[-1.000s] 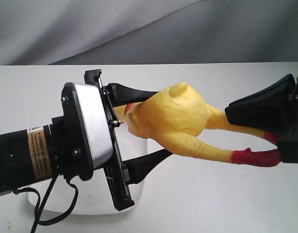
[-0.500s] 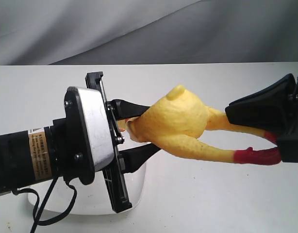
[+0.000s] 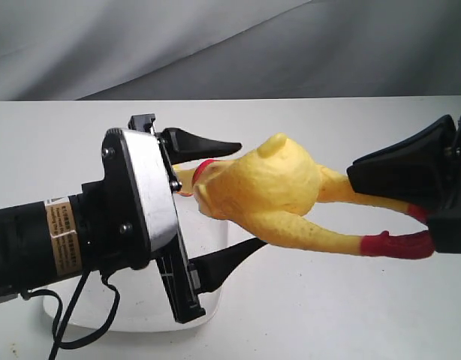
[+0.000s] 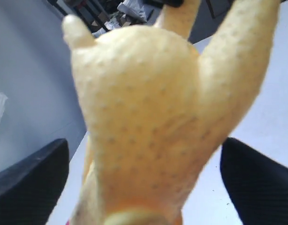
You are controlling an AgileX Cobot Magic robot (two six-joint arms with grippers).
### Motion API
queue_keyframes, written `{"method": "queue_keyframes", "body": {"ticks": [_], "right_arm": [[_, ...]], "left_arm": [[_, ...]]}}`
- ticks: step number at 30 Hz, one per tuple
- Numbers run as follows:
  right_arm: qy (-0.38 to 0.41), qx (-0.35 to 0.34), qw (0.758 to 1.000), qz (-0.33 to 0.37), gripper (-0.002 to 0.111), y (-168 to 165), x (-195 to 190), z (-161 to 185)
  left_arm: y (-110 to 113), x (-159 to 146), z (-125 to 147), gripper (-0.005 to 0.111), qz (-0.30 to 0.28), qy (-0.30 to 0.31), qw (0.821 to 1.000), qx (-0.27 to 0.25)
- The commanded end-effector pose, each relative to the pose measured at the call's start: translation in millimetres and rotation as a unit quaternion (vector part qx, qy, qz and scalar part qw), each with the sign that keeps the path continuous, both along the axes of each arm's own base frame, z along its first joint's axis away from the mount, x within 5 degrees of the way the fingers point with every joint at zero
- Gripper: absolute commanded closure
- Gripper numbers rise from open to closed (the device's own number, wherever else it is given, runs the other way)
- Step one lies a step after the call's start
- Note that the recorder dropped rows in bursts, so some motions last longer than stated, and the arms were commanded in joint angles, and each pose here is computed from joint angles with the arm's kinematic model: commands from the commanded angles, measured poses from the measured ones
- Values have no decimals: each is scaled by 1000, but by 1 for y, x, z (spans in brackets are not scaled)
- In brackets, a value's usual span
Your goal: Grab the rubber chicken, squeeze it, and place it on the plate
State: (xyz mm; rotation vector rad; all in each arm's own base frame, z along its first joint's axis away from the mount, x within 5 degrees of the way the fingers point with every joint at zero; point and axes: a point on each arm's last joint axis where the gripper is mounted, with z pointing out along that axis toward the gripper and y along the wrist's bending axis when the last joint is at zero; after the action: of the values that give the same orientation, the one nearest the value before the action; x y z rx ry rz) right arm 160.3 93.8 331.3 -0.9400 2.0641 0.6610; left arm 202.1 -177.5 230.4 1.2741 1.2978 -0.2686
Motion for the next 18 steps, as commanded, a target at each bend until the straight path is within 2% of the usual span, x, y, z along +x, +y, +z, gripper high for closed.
{"method": "queue_keyframes", "body": {"ticks": [1, 8, 11, 15, 16, 17, 18], "right_arm": [[-4, 14, 1000, 0, 108, 2, -1, 3], [-4, 14, 1000, 0, 108, 2, -1, 3], [-4, 14, 1000, 0, 108, 2, -1, 3], [-4, 14, 1000, 0, 108, 2, -1, 3], [-4, 14, 1000, 0, 108, 2, -1, 3], [-4, 14, 1000, 0, 108, 2, -1, 3], [-4, 14, 1000, 0, 108, 2, -1, 3]], "left_arm": [[1, 4, 4, 17, 37, 31, 998, -39], [1, 4, 4, 18, 37, 31, 998, -39], [1, 4, 4, 25, 38, 33, 998, -40], [0, 2, 3, 53, 25, 26, 999, -29], [0, 1, 3, 62, 16, 20, 999, -21], [-1, 0, 1, 79, 0, 10, 1000, -7], [-2, -1, 1, 88, -7, 6, 1000, 0]]}}
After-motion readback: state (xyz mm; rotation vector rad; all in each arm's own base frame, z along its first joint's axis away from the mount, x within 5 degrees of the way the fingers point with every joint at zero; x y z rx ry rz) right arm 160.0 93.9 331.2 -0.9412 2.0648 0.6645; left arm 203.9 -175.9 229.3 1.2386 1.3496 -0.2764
